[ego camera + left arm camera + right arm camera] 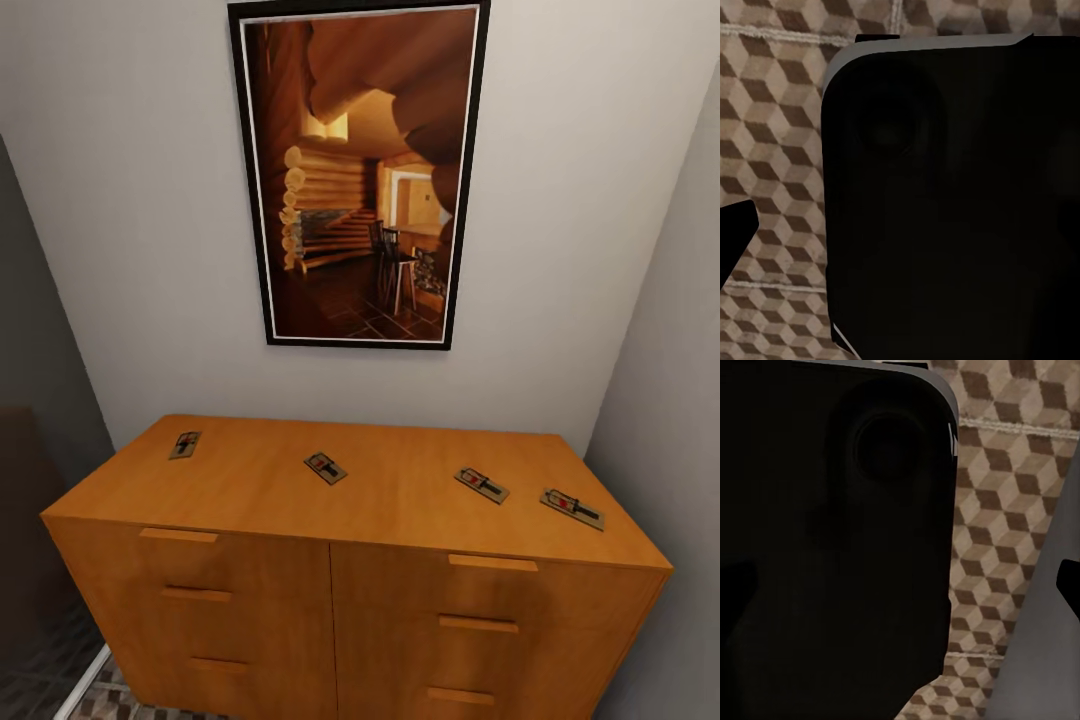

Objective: Take the four mousetraps from the cabinet in the bathroom and place them on the bathroom floor. Make sure all four end up on the same floor surface, and ensure that at least two of them are either under or directly next to the same bathroom sink.

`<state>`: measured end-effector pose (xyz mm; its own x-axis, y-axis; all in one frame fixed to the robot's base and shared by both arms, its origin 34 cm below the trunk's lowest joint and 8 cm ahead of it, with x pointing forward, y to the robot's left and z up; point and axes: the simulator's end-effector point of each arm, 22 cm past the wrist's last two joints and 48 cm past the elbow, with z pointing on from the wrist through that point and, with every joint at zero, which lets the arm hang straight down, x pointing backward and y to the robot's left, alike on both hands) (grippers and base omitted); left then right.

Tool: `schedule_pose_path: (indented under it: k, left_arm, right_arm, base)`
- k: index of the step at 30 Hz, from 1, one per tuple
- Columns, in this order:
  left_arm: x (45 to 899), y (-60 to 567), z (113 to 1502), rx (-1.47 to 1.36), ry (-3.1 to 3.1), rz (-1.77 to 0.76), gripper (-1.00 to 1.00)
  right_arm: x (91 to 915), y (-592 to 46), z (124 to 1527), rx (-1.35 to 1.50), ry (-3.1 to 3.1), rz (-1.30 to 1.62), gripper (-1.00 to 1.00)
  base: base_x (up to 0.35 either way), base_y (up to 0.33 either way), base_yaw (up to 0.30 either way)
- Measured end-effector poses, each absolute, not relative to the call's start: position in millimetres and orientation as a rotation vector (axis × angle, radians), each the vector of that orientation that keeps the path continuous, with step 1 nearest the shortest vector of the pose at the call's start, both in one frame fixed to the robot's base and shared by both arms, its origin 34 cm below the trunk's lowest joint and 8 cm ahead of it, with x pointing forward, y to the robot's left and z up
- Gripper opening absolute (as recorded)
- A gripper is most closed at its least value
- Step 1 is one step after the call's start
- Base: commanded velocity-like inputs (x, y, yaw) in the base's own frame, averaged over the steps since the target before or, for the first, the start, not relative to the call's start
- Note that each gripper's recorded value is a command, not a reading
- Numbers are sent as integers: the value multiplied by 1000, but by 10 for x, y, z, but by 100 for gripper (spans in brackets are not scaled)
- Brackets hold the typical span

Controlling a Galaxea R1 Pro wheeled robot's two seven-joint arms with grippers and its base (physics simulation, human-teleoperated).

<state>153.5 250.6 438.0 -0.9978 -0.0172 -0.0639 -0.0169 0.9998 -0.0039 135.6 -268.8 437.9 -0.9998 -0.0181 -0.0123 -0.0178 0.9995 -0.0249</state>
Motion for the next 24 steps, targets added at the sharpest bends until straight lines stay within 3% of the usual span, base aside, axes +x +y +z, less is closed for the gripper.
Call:
schedule_pose_path:
  k: [24]
  left_arm:
    - [1536,2512,4380,-27,3077,-4,100]
  right_arm:
    - [1356,-2699,4379,-26,3129,-41,100]
  base:
    - [0,0,0]
